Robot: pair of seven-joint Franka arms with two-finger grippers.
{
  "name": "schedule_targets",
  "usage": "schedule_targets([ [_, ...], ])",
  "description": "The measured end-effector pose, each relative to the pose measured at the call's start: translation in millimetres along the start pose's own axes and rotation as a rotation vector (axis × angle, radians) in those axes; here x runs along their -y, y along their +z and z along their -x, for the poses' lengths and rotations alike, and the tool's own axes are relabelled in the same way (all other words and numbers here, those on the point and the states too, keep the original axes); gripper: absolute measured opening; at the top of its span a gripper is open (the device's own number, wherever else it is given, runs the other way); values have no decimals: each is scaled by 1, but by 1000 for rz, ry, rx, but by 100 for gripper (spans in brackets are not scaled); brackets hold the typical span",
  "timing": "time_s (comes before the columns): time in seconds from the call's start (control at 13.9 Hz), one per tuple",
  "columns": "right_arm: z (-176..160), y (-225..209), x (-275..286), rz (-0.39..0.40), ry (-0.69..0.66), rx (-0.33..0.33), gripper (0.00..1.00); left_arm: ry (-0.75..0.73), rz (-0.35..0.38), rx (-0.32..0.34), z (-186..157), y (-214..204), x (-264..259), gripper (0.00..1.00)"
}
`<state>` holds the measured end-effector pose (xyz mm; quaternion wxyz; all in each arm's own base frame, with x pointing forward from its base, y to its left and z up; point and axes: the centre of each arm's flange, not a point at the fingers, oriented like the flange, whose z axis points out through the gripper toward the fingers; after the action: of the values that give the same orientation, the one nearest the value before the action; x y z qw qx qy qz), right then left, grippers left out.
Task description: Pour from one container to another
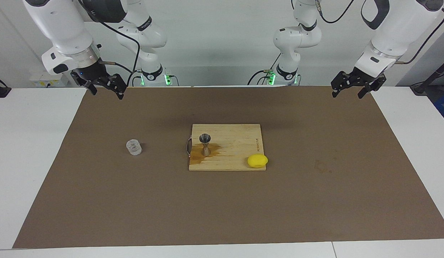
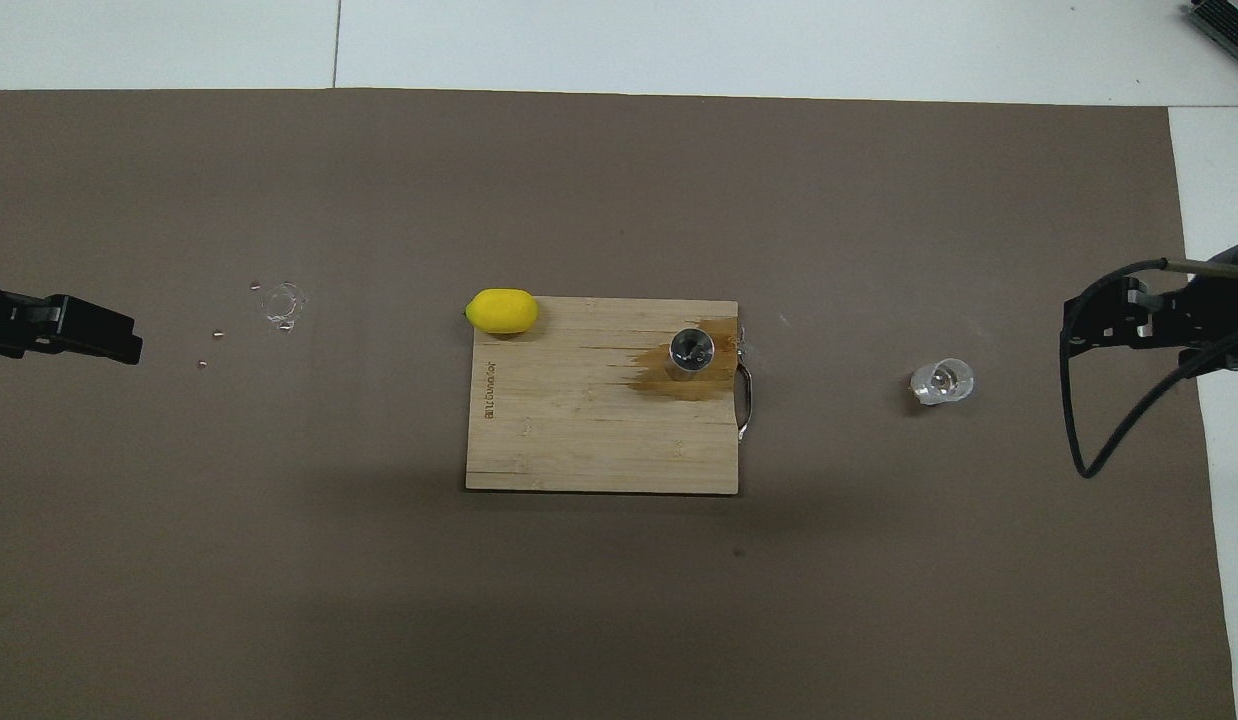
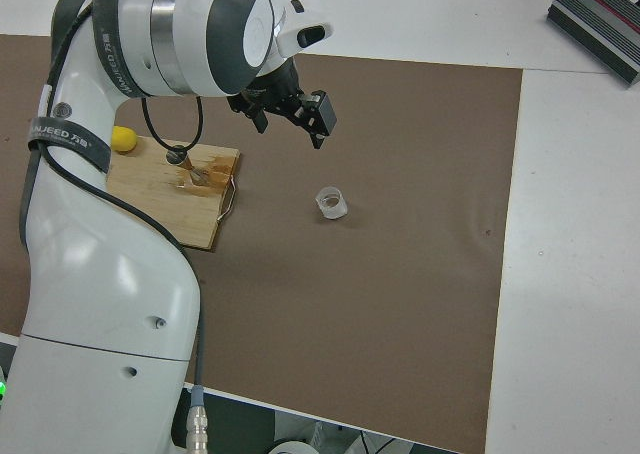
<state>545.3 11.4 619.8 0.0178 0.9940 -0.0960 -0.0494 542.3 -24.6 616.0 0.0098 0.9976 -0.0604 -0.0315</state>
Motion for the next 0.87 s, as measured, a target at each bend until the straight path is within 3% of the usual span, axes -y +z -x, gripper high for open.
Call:
schedule_targets([
  [0.29, -2, -7, 1, -10, -29, -49, 100, 0, 0, 0, 0, 0, 0, 100],
  [0.87, -1, -11, 1, -11, -30, -59, 100, 4, 0, 2, 0, 0, -2, 100],
])
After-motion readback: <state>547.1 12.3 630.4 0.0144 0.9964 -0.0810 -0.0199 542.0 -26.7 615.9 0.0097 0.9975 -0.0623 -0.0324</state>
